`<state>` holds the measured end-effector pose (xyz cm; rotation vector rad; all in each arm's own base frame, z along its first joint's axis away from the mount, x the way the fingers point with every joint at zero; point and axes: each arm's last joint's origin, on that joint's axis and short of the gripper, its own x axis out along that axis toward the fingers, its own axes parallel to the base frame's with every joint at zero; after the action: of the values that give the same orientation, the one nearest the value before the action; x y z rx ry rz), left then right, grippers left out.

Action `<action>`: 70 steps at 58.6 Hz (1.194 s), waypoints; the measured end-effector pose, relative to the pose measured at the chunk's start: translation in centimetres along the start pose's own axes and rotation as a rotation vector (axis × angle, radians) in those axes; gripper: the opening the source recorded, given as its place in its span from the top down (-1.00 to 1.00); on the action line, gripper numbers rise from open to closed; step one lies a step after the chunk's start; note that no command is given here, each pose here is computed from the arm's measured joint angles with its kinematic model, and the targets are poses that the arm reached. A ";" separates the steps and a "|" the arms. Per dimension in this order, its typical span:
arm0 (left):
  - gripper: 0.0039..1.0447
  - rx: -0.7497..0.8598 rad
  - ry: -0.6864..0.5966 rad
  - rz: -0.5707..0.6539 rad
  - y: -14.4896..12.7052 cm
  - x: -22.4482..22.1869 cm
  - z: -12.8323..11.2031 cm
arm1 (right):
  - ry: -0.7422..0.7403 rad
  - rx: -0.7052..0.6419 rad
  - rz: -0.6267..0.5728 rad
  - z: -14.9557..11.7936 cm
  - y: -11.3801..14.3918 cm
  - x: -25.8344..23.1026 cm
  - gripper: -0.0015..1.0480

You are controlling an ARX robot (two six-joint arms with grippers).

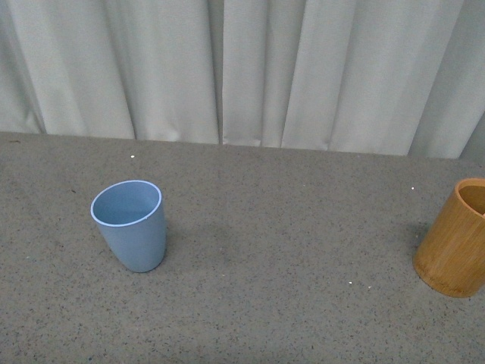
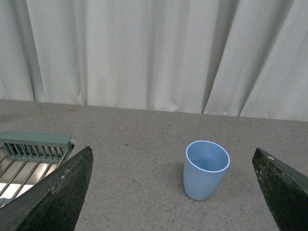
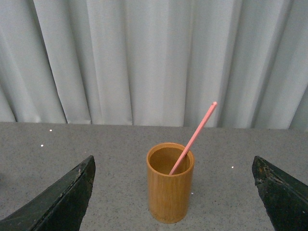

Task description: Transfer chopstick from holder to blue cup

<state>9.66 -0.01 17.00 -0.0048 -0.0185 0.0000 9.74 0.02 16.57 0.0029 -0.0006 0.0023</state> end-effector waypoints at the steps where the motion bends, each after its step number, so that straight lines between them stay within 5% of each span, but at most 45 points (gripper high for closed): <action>1: -0.88 0.000 0.000 0.000 0.0 0.0 0.0 | 0.000 0.000 0.000 0.0 0.0 0.0 -0.81; 70: -0.88 0.000 0.000 0.000 0.0 0.0 0.0 | 0.000 0.000 0.000 0.0 0.0 0.0 -0.81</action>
<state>9.66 -0.01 17.00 -0.0048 -0.0185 0.0000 9.74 0.01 16.57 0.0029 -0.0006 0.0019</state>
